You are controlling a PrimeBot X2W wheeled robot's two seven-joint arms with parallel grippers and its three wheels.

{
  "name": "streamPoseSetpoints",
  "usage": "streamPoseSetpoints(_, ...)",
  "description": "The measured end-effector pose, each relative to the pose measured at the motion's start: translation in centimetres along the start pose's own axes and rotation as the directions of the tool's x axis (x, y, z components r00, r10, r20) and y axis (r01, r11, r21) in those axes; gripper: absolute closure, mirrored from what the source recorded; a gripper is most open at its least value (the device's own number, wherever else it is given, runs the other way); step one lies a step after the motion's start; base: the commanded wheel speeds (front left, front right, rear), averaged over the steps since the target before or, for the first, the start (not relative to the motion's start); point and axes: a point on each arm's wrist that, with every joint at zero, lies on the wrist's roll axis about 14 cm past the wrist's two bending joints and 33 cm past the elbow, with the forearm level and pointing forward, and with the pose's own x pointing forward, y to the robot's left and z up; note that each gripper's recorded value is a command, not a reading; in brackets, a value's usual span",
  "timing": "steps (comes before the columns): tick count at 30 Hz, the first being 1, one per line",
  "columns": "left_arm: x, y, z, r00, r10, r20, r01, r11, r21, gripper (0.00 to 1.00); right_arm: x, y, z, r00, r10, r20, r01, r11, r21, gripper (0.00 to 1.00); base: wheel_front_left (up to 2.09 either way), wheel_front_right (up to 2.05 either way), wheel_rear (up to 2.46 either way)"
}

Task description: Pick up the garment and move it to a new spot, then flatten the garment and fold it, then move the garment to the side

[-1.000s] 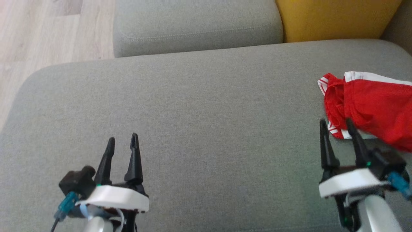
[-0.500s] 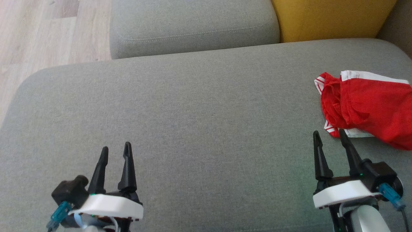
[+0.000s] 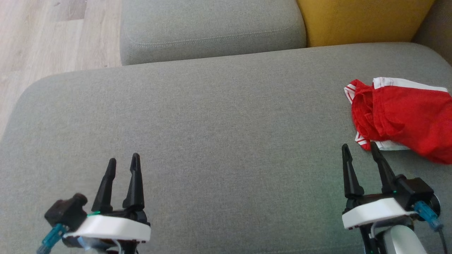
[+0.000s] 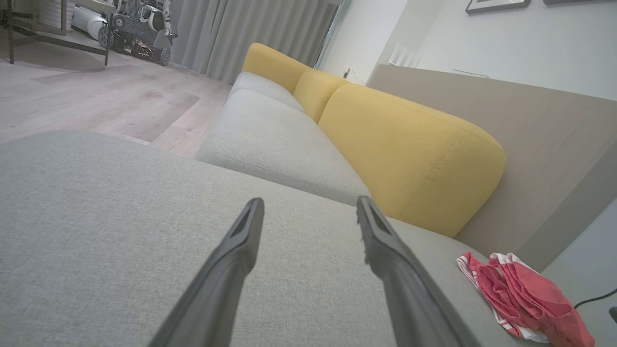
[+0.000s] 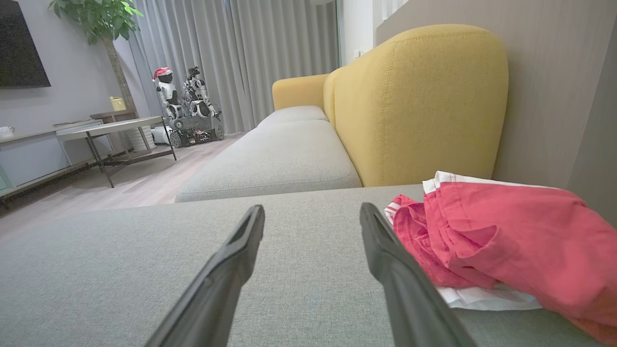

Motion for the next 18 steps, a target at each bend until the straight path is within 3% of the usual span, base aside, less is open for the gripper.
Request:
streamPoseSetpoints(5,0.1,0.8,0.6,0.999,0.026,0.02,-0.026,0.999,-0.02,0.0,0.0,0.0,-0.2,1.0,-0.002,-0.006,0.002,1.0,0.008,0.0,0.0,0.0,0.0)
streamPoseSetpoints(6,0.0,0.9,0.2,0.999,0.031,0.006,-0.031,0.999,-0.021,1.0,-0.1,-0.1,-0.7,1.0,-0.004,-0.021,0.004,1.0,0.009,1.0,0.0,0.0,0.0)
streamPoseSetpoints(11,-1.7,2.4,-2.7,0.992,0.086,-0.092,-0.089,0.996,-0.028,1.0,-2.1,-0.3,-4.2,0.991,-0.022,-0.133,0.027,0.999,0.036,1.0,0.0,0.0,0.0)
streamPoseSetpoints(18,-1.8,2.9,-3.1,0.988,0.108,-0.111,-0.118,0.989,-0.088,1.0,-2.1,-0.6,-4.3,0.989,-0.043,-0.141,0.059,0.992,0.115,1.0,0.0,0.0,0.0)
